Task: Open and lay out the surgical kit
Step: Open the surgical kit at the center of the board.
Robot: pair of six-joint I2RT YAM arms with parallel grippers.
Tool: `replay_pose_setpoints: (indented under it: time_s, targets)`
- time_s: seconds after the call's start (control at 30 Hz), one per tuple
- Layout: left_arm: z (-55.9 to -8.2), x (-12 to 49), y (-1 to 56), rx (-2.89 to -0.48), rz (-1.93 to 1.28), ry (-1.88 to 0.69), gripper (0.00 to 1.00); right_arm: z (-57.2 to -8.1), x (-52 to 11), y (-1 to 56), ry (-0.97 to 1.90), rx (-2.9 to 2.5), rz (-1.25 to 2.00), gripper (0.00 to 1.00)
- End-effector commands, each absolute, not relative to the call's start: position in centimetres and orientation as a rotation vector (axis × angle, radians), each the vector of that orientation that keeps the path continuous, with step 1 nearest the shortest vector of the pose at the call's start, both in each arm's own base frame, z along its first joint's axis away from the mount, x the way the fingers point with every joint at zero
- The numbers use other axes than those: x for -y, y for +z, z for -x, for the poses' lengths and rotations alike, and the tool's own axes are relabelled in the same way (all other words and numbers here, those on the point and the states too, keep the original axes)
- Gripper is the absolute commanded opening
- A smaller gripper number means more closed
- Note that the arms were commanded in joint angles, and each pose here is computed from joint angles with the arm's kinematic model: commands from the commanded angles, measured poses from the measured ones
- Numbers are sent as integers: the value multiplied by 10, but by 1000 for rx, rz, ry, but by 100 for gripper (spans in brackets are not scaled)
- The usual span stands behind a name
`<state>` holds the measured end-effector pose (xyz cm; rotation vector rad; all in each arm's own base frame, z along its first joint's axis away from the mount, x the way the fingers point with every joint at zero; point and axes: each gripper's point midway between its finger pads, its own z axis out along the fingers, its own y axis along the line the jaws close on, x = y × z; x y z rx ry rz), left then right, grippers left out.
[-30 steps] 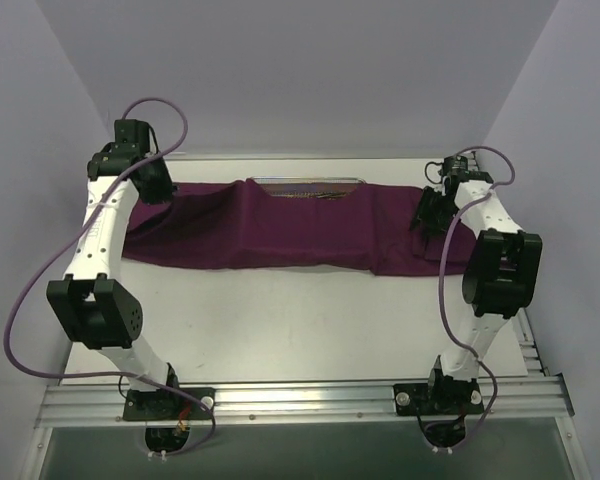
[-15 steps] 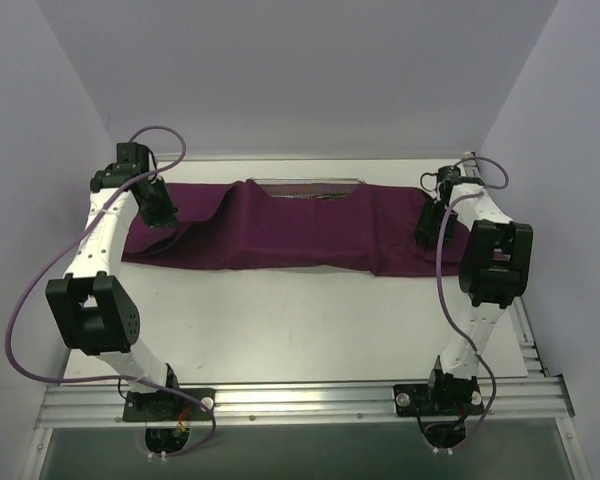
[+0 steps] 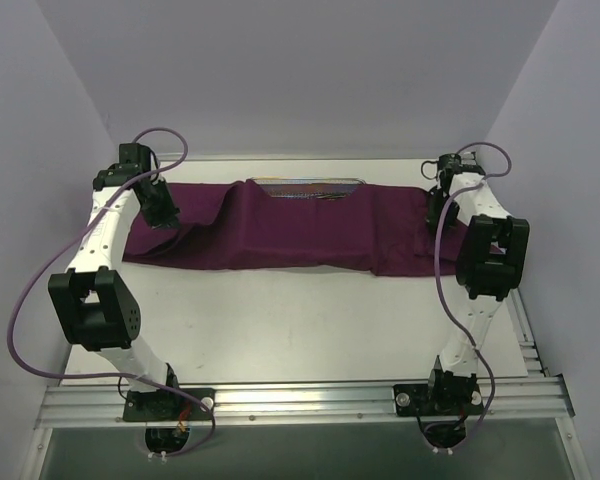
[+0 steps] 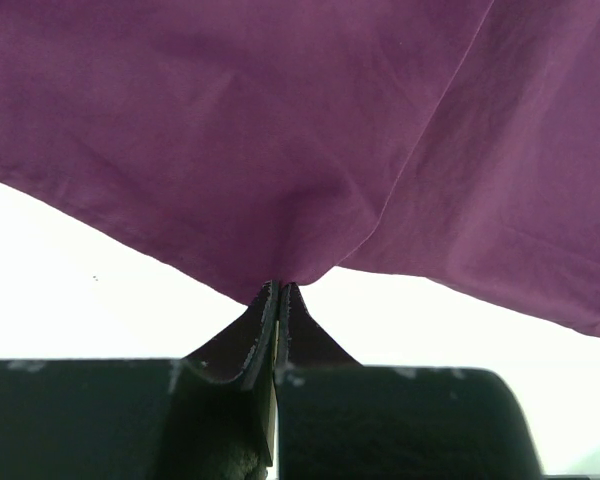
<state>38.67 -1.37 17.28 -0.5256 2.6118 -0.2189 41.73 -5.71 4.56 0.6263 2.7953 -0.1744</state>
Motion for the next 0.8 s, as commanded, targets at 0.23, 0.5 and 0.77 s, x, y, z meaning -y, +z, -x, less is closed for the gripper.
replay_pose_setpoints:
  time_s: [0.23,0.5,0.77]
  targets:
    - [-390,9,174,-2578,508,-222,2,-444,147,104,-482,-2626,-736,0]
    - [-377,9,166,-2611,513,-221,2,-517,198,138,-674,-2322,-770,39]
    - [-375,6,171,-2601,506,-211,2,-497,138,135,-585,-2476,-657,64]
